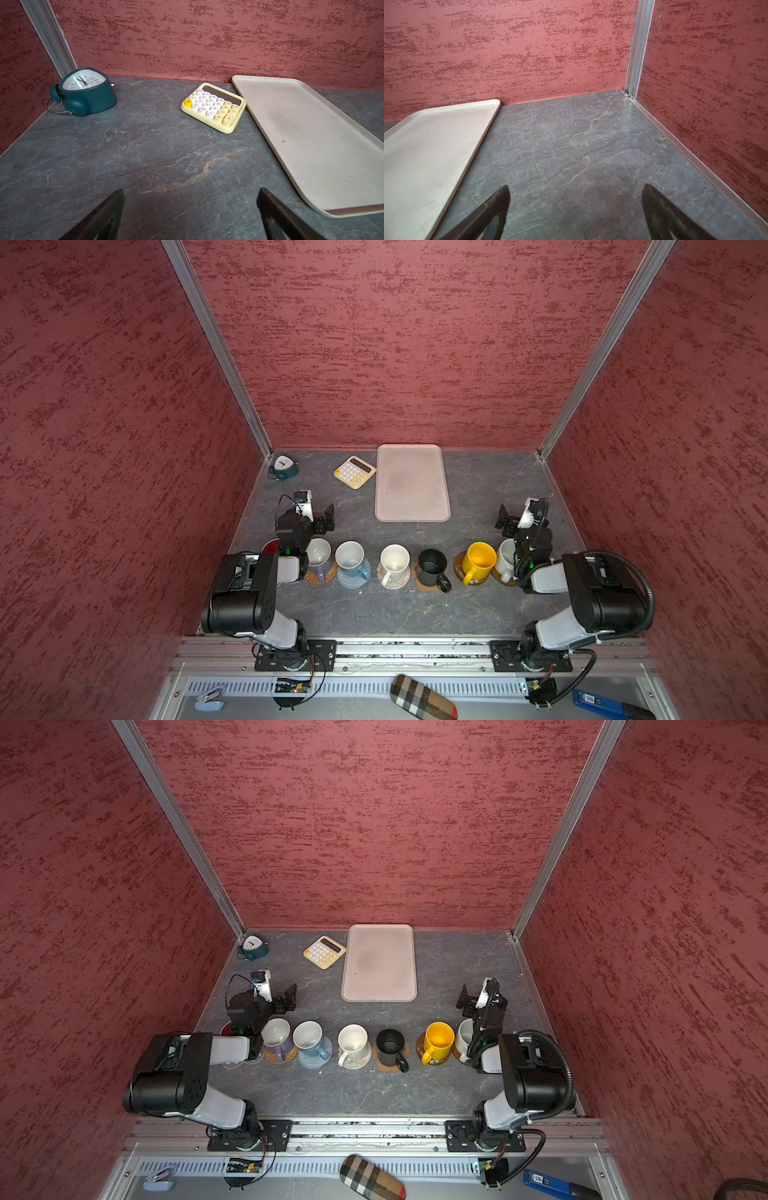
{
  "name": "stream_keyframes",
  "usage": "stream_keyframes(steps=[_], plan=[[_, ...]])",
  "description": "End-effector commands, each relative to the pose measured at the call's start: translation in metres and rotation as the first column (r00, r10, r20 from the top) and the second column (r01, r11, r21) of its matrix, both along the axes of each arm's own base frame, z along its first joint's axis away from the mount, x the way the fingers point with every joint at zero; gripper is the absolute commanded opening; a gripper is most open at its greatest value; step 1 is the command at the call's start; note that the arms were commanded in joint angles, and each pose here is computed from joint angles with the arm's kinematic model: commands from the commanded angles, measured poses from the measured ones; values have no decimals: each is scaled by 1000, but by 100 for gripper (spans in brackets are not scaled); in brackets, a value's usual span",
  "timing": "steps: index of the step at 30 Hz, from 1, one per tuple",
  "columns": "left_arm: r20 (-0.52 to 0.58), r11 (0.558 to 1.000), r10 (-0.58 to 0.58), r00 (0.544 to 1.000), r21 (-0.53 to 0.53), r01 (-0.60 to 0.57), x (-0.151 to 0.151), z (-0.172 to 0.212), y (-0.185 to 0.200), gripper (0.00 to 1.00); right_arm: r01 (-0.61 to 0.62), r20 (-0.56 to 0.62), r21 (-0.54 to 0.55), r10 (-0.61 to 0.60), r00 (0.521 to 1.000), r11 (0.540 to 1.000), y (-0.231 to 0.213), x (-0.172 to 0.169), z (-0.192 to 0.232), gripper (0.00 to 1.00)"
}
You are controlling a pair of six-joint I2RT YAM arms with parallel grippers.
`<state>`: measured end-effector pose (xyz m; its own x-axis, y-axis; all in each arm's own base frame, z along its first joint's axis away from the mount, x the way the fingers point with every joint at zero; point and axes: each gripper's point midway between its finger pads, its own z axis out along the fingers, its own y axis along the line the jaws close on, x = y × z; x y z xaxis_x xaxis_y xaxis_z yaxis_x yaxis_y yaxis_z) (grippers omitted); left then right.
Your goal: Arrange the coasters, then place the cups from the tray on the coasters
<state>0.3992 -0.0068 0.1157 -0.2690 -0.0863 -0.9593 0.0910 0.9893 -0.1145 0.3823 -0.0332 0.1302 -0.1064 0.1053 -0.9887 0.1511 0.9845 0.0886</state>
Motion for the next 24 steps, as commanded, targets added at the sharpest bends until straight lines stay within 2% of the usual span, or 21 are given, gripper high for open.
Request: stream_keyframes(steps=[1,24], plan=[[1,1000,10,1000,8,-10,1,-2,2,100,-45,4,-23,45,999,999,6,6,3,99],[1,1000,10,1000,8,-10,1,-2,2,100,-51,-6,-18,51,999,999,6,8,2,99]])
